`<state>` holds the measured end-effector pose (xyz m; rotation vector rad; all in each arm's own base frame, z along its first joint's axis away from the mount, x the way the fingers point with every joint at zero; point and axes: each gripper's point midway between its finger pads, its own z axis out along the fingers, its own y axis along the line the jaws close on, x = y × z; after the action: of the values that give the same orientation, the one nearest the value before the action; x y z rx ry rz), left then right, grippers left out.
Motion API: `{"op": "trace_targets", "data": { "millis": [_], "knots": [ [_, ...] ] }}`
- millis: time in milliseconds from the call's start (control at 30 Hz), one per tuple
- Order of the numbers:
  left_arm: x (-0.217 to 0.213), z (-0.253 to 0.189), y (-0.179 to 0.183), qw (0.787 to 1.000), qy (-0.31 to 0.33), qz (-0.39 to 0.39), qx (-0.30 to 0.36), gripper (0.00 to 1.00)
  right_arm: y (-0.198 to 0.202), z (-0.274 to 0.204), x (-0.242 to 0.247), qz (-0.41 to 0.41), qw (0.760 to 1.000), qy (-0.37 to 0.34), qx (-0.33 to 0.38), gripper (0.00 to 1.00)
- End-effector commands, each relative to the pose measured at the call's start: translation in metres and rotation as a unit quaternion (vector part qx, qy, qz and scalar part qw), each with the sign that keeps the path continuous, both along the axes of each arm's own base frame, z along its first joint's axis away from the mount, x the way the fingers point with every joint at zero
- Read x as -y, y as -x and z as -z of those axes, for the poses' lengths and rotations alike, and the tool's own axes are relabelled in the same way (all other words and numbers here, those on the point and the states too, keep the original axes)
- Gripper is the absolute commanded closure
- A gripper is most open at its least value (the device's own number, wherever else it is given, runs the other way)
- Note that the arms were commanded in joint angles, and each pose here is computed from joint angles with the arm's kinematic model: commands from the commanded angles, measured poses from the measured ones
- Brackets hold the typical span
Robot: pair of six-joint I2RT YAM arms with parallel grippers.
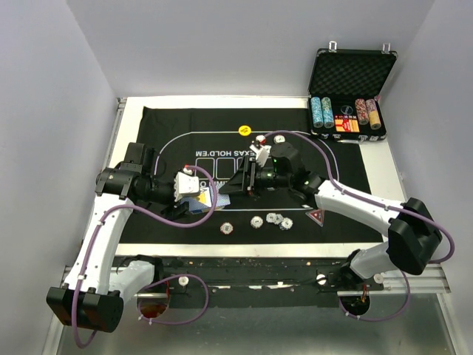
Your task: Distribute texas hold em gaming equipment
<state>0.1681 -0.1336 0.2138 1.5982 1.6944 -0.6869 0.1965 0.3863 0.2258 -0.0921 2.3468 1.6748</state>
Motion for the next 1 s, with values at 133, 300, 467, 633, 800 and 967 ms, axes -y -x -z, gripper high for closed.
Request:
{"op": "trace_targets", "data": {
  "millis": [133, 300, 467, 633, 800, 967],
  "knots": [
    [0.008, -0.012, -0.002, 0.999, 0.026, 0.008, 0.022, 0.78, -0.003, -0.008, 0.002, -0.008, 1.000, 0.021, 0.019, 0.42],
    [0.009, -0.013, -0.003, 0.999, 0.032, 0.008, 0.018, 0.79, -0.003, 0.000, 0.008, -0.004, 0.998, 0.061, 0.013, 0.48],
    [0.010, -0.016, -0.005, 0.999, 0.036, 0.006, 0.020, 0.79, -0.004, 0.002, 0.015, 0.010, 0.997, 0.075, 0.010, 0.54],
    [0.011, -0.017, -0.006, 0.999, 0.037, 0.005, 0.022, 0.79, -0.004, 0.006, 0.019, 0.012, 0.997, 0.081, 0.002, 0.64],
    [0.011, -0.016, -0.006, 0.999, 0.037, 0.003, 0.024, 0.79, -0.008, 0.003, 0.027, 0.022, 0.997, 0.077, 0.001, 0.72],
    [0.012, -0.014, -0.005, 0.999, 0.042, 0.003, 0.019, 0.79, -0.010, -0.006, 0.034, 0.030, 0.997, 0.072, 0.004, 0.76]
  ]
}}
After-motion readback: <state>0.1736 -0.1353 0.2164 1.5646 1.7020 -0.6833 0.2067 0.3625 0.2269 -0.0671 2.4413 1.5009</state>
